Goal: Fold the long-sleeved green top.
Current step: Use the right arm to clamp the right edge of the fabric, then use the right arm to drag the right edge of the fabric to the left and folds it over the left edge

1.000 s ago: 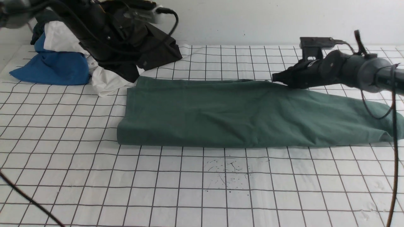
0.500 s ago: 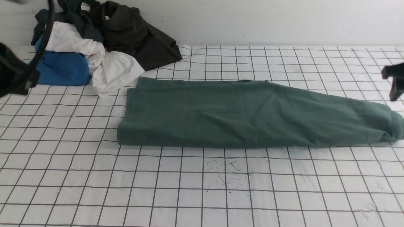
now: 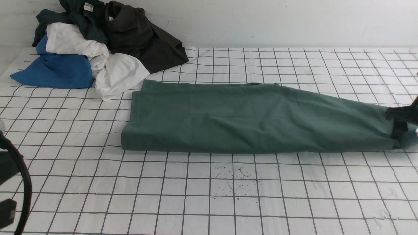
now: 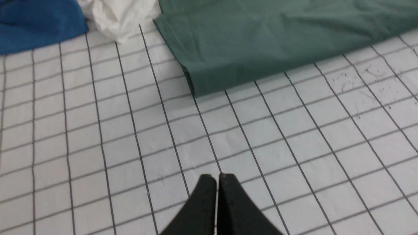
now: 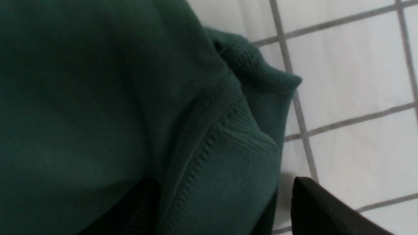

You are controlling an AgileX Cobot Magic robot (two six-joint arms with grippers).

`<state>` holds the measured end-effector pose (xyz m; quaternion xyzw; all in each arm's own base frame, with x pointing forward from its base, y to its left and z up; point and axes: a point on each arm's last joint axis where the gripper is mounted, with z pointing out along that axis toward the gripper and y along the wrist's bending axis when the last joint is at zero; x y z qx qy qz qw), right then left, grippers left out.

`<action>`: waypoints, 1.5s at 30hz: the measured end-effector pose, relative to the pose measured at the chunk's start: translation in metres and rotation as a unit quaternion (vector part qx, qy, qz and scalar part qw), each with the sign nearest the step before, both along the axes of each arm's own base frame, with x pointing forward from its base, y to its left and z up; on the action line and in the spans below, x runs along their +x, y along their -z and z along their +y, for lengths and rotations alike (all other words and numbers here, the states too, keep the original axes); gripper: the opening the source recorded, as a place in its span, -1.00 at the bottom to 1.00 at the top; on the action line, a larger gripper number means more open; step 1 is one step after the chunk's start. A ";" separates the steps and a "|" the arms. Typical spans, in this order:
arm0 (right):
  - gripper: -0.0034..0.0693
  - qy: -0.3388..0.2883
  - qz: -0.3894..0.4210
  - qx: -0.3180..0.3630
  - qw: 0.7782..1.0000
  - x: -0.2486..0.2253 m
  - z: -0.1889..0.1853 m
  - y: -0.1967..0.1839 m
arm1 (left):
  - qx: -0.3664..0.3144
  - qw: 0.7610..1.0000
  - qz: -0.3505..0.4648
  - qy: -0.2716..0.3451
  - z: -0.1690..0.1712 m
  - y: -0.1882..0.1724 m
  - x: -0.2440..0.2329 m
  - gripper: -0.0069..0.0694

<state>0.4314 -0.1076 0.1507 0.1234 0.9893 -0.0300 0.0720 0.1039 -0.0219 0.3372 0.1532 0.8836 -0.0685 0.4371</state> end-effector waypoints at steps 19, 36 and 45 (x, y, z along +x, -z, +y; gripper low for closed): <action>-0.89 -0.026 -0.124 -0.144 0.981 -0.021 -0.009 -0.118 | 0.004 1.000 -0.022 -0.022 0.004 0.017 0.012 -0.84; -0.89 -0.331 -0.309 0.161 0.877 -0.032 0.344 -0.114 | -0.036 0.999 0.019 -0.034 0.002 0.030 0.044 -0.84; -0.65 -0.341 -0.355 0.183 0.851 -0.034 0.407 -0.059 | -0.037 0.998 0.046 -0.035 0.003 0.038 0.053 -0.84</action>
